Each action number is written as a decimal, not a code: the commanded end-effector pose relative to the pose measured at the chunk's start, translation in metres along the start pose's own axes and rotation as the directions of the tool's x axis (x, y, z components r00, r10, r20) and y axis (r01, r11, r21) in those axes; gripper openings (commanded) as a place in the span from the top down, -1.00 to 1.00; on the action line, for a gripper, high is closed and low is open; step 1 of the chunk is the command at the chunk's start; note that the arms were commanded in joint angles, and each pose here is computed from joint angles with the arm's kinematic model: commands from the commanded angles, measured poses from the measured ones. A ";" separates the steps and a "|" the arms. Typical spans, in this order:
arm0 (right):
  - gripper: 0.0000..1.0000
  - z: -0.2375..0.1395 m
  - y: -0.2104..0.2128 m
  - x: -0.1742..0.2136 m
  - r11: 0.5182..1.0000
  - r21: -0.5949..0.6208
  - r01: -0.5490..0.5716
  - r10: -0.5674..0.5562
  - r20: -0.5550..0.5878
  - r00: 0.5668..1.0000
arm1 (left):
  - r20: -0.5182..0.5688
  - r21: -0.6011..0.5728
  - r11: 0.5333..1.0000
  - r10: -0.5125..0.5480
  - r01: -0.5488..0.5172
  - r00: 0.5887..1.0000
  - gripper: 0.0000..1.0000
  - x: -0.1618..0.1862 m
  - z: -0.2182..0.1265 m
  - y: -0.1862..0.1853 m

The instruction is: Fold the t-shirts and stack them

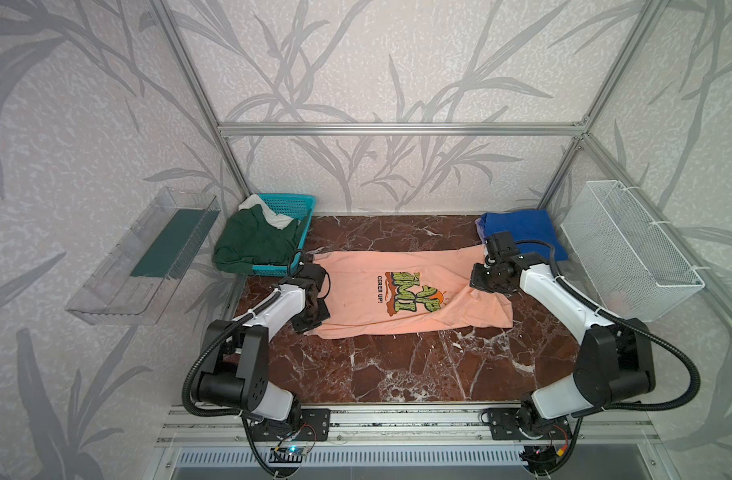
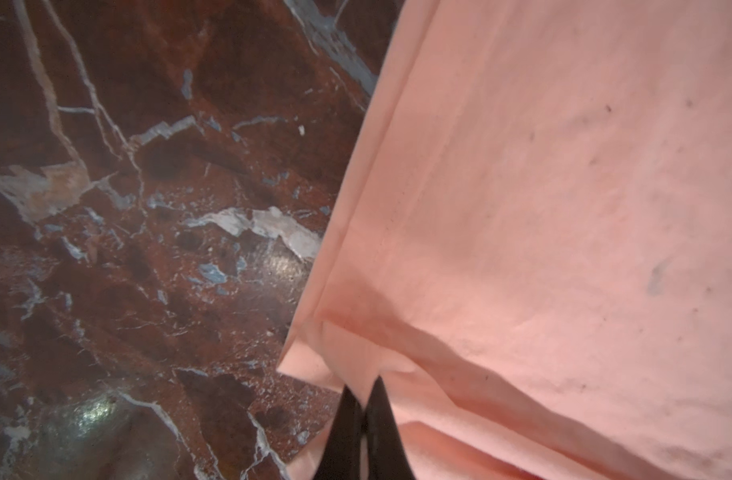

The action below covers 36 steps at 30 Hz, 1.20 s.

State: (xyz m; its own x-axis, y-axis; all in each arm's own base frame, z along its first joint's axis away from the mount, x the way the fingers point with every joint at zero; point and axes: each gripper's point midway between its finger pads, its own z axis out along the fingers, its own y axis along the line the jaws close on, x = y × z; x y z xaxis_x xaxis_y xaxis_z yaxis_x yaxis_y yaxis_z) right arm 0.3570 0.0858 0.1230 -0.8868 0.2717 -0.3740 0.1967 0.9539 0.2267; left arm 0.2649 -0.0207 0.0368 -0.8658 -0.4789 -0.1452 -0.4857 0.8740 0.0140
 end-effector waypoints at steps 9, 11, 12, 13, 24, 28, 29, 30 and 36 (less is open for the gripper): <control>0.72 0.008 -0.005 -0.009 1.000 0.018 0.003 -0.002 -0.042 0.999 | 0.107 0.101 0.993 -0.070 0.059 0.992 0.13 -0.048 -0.014 -0.021; 0.34 0.010 -0.006 -0.007 1.000 0.018 0.001 0.000 -0.067 0.998 | 0.120 0.122 0.990 -0.080 0.065 0.989 0.07 -0.053 -0.017 -0.025; 0.16 0.010 -0.007 -0.007 1.000 0.021 -0.004 0.005 -0.078 0.997 | 0.126 0.130 0.989 -0.086 0.069 0.988 0.03 -0.054 -0.018 -0.026; -0.04 0.009 -0.008 -0.006 1.000 0.026 -0.012 0.015 -0.090 0.996 | 0.129 0.137 0.988 -0.089 0.071 0.988 0.02 -0.053 -0.019 -0.026; -0.35 -0.001 0.009 0.050 0.981 -0.177 -0.085 0.048 -0.202 0.978 | 0.260 0.269 0.963 -0.079 0.006 0.963 -0.26 -0.011 -0.043 -0.032; -0.28 0.003 0.024 0.086 0.960 -0.247 -0.130 0.060 -0.272 0.960 | 0.304 0.305 0.952 -0.089 -0.008 0.948 -0.50 -0.006 -0.048 -0.032; -0.26 0.005 0.027 0.093 0.960 -0.249 -0.127 0.054 -0.280 0.959 | 0.318 0.313 0.950 -0.095 -0.011 0.943 -0.52 -0.007 -0.048 -0.032; -0.24 0.007 0.031 0.100 0.960 -0.254 -0.120 0.044 -0.286 0.957 | 0.329 0.322 0.947 -0.096 -0.016 0.940 -0.53 -0.008 -0.049 -0.033; 0.00 0.030 0.051 0.132 0.959 -0.254 -0.127 0.030 -0.355 0.934 | 0.348 0.337 0.940 -0.080 -0.045 0.934 -0.55 -0.012 -0.052 -0.038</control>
State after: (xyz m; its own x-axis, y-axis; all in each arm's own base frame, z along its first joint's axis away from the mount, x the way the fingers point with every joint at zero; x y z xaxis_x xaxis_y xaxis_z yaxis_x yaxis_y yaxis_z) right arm 0.2572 0.1598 0.0614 -0.9759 0.2156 -0.0345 0.1768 0.8729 0.4548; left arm 0.2802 -0.0530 0.0838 -0.7464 -0.4920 -0.4480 -0.3900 0.8690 -0.3045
